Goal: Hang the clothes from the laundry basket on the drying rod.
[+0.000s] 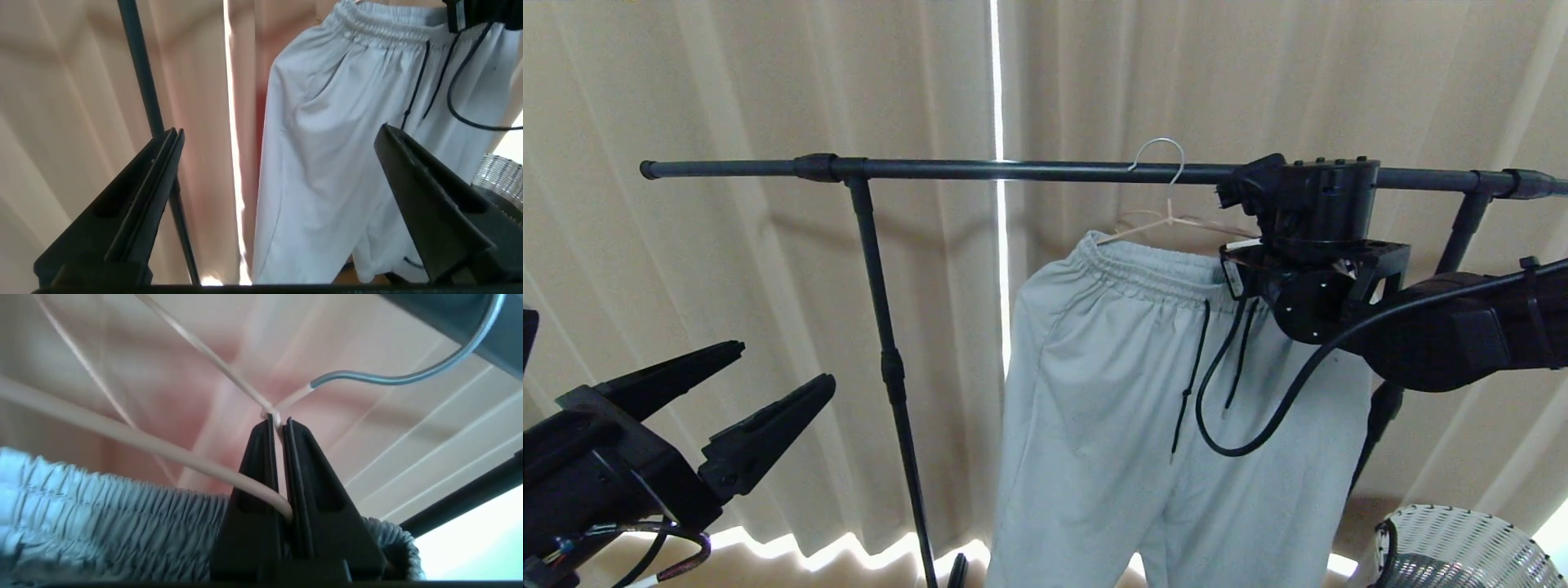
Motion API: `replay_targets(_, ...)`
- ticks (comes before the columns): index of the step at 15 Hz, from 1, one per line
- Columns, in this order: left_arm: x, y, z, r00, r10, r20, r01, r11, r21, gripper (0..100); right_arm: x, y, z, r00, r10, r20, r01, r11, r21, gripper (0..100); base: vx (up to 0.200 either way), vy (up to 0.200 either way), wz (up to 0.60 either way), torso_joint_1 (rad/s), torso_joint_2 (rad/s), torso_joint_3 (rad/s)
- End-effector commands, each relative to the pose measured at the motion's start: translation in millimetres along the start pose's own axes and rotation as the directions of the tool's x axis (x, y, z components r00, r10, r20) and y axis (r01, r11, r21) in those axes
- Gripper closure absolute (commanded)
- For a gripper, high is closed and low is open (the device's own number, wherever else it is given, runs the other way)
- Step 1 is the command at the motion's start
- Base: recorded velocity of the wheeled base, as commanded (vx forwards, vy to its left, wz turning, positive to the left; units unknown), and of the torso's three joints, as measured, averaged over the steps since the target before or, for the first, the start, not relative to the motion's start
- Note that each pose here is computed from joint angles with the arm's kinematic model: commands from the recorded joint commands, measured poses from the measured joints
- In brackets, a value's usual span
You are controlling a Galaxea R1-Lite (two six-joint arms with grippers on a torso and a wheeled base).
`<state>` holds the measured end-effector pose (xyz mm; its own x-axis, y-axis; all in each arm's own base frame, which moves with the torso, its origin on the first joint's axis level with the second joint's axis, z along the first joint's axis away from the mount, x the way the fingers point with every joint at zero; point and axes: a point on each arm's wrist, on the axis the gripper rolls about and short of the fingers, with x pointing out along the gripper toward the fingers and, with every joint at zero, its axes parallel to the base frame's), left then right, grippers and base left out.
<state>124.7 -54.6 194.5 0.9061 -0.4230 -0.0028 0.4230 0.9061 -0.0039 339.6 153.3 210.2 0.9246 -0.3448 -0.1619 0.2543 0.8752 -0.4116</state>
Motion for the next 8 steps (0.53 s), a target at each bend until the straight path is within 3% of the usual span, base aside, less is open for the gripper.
replay_targets(1, 0.3, 0.0, -0.3, 1.0, 0.0, -0.002, 0.0, 1.0, -0.001, 0, -5.2, 5.7, -3.7, 1.0, 0.024, -0.006, -0.024, 1.0, -0.018, 100, 0.0, 0.0, 0.0, 0.0, 0.0, 0.0)
replay_targets(6, 0.8, 0.6, -1.2, 1.0, 0.004, -0.006, -0.004, 1.0, -0.001, 0, -12.0, 11.3, -8.4, 0.999, 0.048, -0.007, -0.049, 0.998, -0.032, 100, 0.0, 0.0, 0.0, 0.0, 0.0, 0.0)
replay_targets(8, 1.5, 0.4, -2.8, 1.0, 0.003, -0.016, -0.003, 1.0, 0.0, 0, -20.7, 3.4, -6.4, 0.998, 0.056, 0.006, -0.056, 0.998, -0.02, 100, 0.0, 0.0, 0.0, 0.0, 0.0, 0.0)
